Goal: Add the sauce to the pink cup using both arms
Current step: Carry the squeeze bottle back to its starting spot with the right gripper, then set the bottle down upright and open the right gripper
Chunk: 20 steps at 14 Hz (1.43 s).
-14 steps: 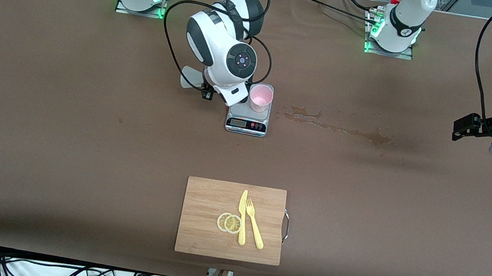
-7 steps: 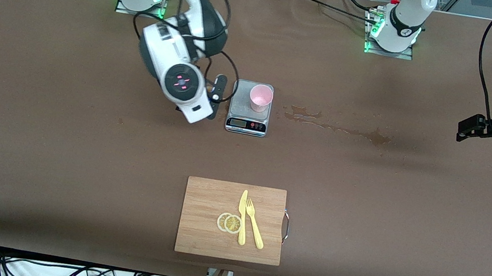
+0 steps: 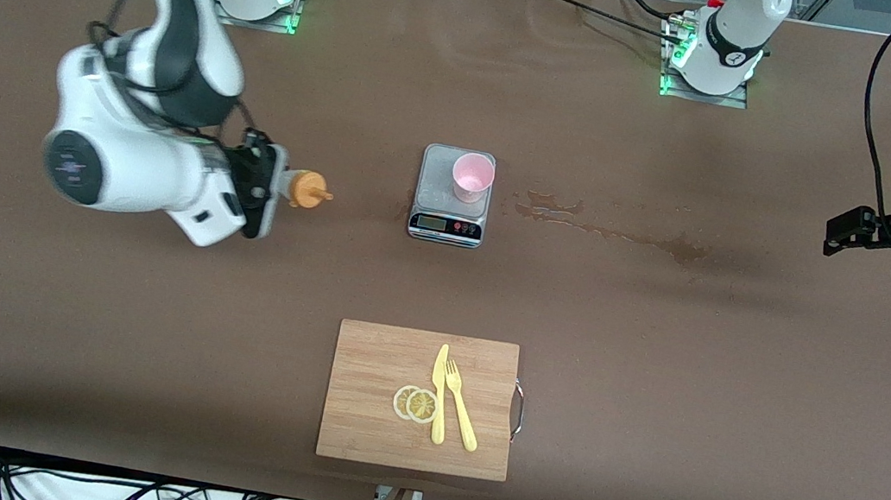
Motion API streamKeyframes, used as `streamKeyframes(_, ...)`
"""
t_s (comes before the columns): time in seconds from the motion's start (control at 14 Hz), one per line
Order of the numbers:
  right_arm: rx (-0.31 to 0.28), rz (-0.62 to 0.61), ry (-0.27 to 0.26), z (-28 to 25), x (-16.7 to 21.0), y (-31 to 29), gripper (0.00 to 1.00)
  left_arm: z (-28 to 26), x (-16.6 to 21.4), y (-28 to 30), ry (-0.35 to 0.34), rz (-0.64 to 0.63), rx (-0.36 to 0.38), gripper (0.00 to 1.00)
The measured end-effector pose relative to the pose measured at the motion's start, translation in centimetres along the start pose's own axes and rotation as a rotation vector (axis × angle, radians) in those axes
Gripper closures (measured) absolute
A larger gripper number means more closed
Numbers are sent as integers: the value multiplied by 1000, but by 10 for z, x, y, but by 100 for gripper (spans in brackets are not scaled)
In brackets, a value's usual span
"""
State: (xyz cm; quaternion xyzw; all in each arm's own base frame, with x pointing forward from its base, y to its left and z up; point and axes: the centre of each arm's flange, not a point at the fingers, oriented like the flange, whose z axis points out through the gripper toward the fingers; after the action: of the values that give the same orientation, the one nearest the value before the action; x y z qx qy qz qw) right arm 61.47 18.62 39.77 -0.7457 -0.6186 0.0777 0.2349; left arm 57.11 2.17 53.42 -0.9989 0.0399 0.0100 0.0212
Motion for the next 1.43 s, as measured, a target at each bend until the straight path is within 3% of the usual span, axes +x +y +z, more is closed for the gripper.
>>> streamKeyframes(0.21,11,-77,86,-28,-60,8,67,0,0,2,-1,4,0,0)
streamKeyframes(0.57,29,-271,263,-49,-193,25,67,0,1,6,-1,11,0,0)
streamKeyframes(0.86,35,-417,469,-10,-281,53,67,0,1,6,-1,12,0,0)
streamKeyframes(1.22,5,-528,721,75,-331,97,67,0,1,6,-1,13,0,0)
streamKeyframes(1.43,8,-531,806,117,-336,113,67,0,1,7,-1,14,0,0)
